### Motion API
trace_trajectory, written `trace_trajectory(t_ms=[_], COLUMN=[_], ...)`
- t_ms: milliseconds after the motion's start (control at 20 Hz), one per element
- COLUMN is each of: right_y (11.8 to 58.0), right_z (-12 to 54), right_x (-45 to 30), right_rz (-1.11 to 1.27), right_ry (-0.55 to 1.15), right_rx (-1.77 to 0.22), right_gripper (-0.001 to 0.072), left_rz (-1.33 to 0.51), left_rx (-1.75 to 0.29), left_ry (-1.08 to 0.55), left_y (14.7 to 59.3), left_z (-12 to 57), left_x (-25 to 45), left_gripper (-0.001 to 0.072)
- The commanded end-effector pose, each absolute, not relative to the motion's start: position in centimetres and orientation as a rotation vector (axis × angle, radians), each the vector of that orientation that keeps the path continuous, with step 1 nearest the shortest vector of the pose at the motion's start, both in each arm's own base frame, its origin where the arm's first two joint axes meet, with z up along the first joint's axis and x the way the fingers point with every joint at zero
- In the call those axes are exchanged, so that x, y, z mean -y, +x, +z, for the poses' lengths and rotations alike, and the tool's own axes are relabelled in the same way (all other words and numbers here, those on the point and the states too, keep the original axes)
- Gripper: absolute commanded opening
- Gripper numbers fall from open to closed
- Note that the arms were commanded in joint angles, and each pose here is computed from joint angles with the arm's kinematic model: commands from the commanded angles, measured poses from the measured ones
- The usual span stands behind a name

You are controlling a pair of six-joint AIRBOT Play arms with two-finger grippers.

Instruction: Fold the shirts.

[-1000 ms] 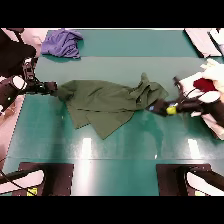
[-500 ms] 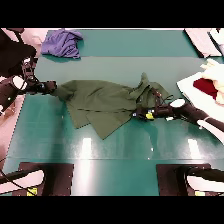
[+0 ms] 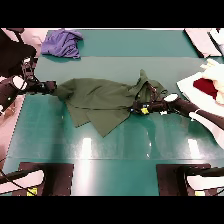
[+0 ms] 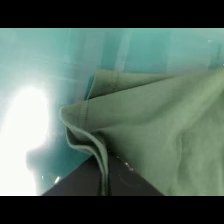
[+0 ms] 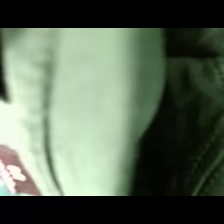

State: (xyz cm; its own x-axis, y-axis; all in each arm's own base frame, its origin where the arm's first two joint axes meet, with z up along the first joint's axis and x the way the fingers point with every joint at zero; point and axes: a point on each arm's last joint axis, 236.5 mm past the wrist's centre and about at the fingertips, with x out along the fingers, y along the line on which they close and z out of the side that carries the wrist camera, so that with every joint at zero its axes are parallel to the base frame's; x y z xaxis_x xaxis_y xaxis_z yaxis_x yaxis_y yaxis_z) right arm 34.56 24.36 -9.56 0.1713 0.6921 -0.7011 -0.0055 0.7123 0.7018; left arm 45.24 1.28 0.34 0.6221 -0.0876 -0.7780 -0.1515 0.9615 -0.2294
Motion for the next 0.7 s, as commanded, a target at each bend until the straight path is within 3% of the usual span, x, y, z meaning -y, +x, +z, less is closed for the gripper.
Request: trace_trajectory(t_ms=[0, 100, 350, 650], right_y=[35.5, 36.1, 37.0, 33.4], right_z=[-4.6, 1.6, 20.0, 32.2], right_x=[-24.7, -24.0, -15.7, -12.6], right_rz=[0.611, 0.654, 0.542, 0.577], right_ry=[0.625, 0.589, 0.482, 0.379], right_rx=[-1.209, -1.053, -0.458, -0.241], right_gripper=[0.003, 0.0029, 0.0029, 0.0029], left_rz=[0.036, 0.041, 0.043, -0.075], left_rx=[-0.881, -0.812, -0.466, -0.289], left_ry=[-0.284, -0.307, -0.261, -0.2], left_y=[45.8, 47.0, 49.1, 47.5], left_z=[1.4, 5.1, 22.7, 35.1], left_x=[-1.4, -2.3, -4.8, -0.9], left_gripper=[0.0021, 0.0022, 0.0021, 0.0021])
